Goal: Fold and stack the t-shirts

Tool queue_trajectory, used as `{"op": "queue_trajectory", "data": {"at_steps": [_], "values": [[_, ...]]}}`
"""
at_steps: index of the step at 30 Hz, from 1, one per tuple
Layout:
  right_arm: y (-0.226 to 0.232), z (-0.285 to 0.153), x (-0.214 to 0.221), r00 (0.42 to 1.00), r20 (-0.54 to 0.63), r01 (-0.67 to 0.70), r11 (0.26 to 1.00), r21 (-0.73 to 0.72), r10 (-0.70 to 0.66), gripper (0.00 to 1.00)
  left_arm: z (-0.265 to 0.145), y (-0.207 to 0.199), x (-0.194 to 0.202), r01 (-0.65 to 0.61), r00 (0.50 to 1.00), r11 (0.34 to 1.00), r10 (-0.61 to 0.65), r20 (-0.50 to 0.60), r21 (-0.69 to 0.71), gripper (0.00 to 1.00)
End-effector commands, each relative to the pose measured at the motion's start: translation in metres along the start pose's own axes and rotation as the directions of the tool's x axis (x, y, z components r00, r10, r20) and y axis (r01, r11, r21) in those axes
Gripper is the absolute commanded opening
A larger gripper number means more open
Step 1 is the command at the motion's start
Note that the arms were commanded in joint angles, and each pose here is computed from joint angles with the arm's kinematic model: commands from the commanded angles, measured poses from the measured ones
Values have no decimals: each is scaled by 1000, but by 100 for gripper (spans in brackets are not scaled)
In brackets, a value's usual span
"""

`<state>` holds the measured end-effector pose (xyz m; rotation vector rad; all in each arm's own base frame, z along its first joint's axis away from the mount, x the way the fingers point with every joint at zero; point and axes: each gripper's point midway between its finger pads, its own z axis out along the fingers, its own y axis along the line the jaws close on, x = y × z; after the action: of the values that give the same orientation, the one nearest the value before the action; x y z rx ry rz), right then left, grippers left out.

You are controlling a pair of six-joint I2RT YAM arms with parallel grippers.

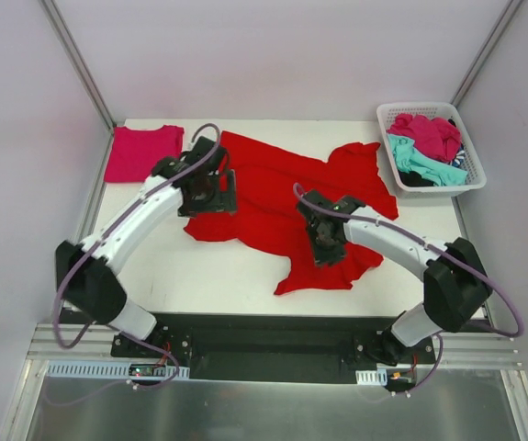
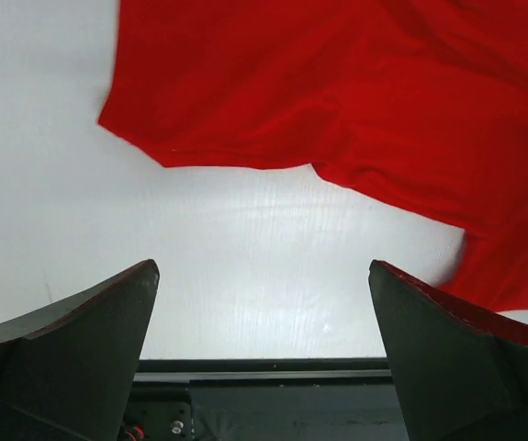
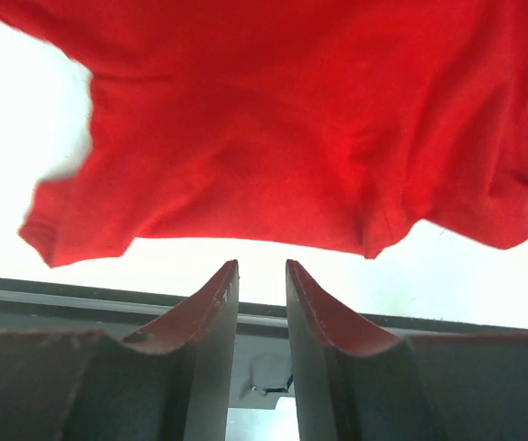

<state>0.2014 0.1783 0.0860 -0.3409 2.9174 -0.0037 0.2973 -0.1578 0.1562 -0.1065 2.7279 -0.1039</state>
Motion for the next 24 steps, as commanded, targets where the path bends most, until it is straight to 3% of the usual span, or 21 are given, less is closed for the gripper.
{"op": "queue_trajectory", "data": {"at_steps": [1,5,13,24], "values": [[0,15,26,1000,3,-4,997,75,4,30,-37,31,-15,105,980,994,-101,171,-14,99],[16,22,42,996,4,87,988,127,-88,30,-52,53,-41,198,963,979,-205,174,58,99],[79,8,51,947,120,272,940,204,-299,30,-24,91,-95,288,949,957,-280,145,-36,99],[88,40,74,943,58,307,924,229,-328,30,-22,99,-91,280,952,958,-269,144,-60,99]]}}
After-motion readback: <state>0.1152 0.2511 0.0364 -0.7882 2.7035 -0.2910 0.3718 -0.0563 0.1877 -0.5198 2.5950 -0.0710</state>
